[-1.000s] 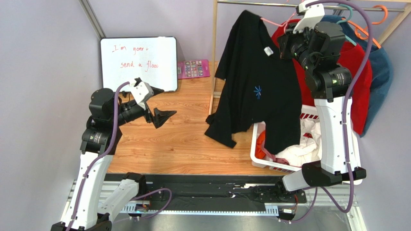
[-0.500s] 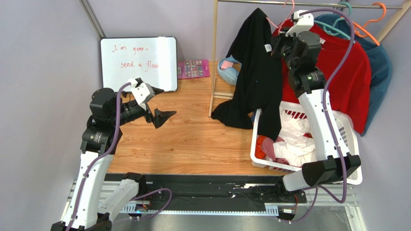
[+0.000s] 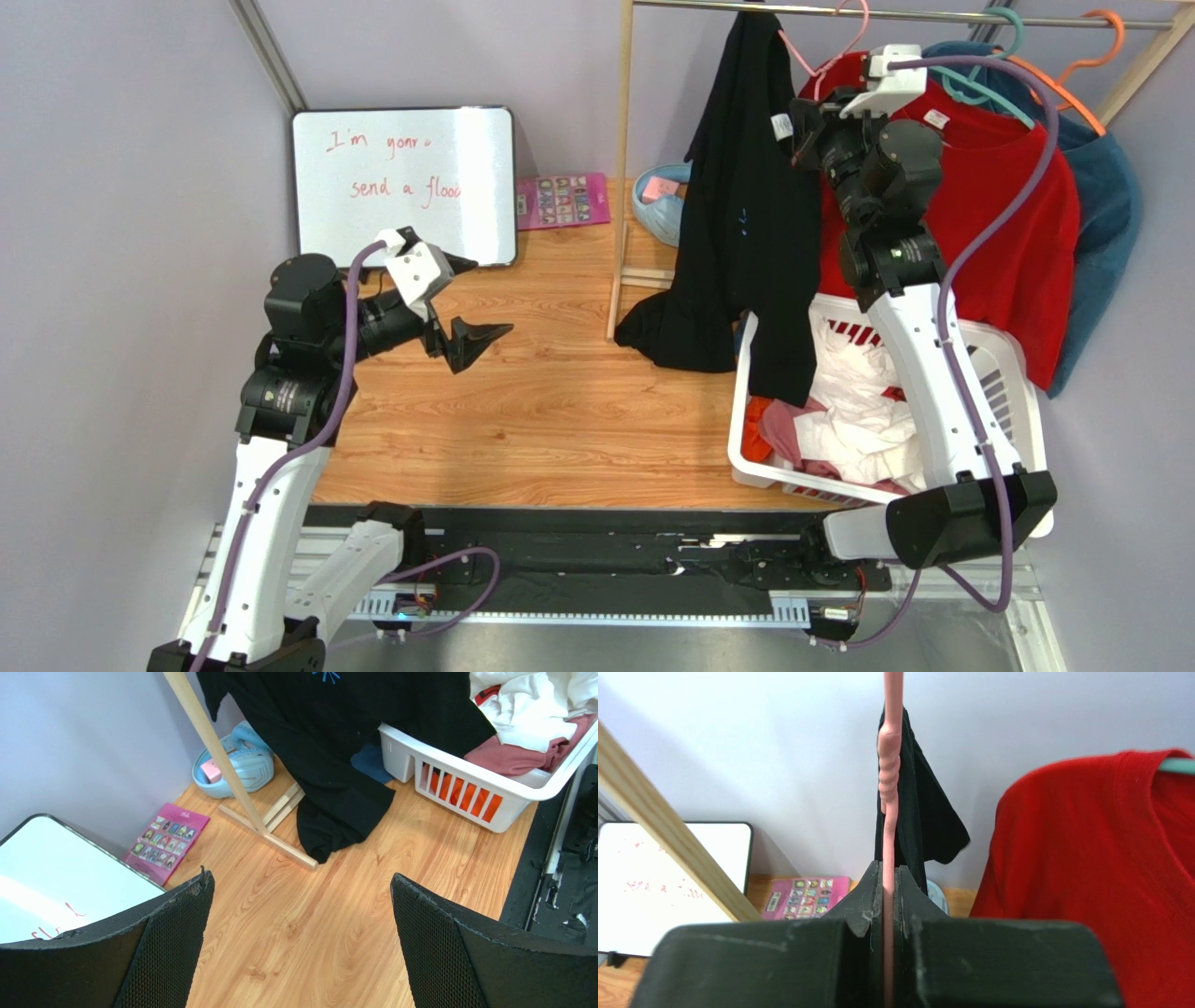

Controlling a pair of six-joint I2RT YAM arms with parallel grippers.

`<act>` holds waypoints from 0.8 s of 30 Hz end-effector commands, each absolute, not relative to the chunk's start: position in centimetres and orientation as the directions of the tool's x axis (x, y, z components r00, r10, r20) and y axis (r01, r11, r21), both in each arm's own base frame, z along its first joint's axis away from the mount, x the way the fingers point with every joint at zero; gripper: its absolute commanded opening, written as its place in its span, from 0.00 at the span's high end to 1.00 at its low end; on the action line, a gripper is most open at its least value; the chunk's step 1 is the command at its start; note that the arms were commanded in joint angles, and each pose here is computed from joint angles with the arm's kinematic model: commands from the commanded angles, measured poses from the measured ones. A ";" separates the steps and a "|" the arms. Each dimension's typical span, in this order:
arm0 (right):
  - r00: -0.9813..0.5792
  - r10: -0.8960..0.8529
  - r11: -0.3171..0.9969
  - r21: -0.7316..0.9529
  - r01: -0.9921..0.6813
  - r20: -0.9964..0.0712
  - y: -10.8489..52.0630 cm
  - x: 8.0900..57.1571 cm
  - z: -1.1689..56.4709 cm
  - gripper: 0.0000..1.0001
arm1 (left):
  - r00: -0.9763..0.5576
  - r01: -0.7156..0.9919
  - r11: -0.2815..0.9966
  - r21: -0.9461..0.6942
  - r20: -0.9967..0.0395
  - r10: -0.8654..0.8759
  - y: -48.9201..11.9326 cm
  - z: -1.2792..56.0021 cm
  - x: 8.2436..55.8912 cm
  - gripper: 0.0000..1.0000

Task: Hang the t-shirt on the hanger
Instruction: Place the hanger at the clothesline.

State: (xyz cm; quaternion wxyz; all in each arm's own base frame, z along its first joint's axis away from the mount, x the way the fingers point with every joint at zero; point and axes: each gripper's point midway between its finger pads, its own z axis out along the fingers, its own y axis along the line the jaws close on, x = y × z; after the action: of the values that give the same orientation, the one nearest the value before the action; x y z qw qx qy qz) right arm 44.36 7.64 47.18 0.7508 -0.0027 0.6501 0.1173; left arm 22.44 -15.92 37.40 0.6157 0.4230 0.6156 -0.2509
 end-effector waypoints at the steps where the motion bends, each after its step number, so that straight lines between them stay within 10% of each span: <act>1: 0.401 0.202 0.967 0.117 -0.226 -0.894 7.1 41.2 55.5 1.00 | 0.130 0.838 0.498 0.224 -0.968 0.216 -16.1 37.3 22.6 0.02; 24: 0.399 0.190 0.977 0.131 -0.171 -0.897 5.9 47.8 52.5 1.00 | 0.112 0.837 0.498 0.225 -0.963 0.247 -15.9 36.7 23.2 0.02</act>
State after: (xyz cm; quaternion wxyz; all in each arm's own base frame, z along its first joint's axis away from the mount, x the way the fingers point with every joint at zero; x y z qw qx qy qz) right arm 48.15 7.00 47.39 0.7826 -0.0011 0.6122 0.1131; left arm 23.19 -15.97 35.94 0.5951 0.4263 0.6323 -0.2534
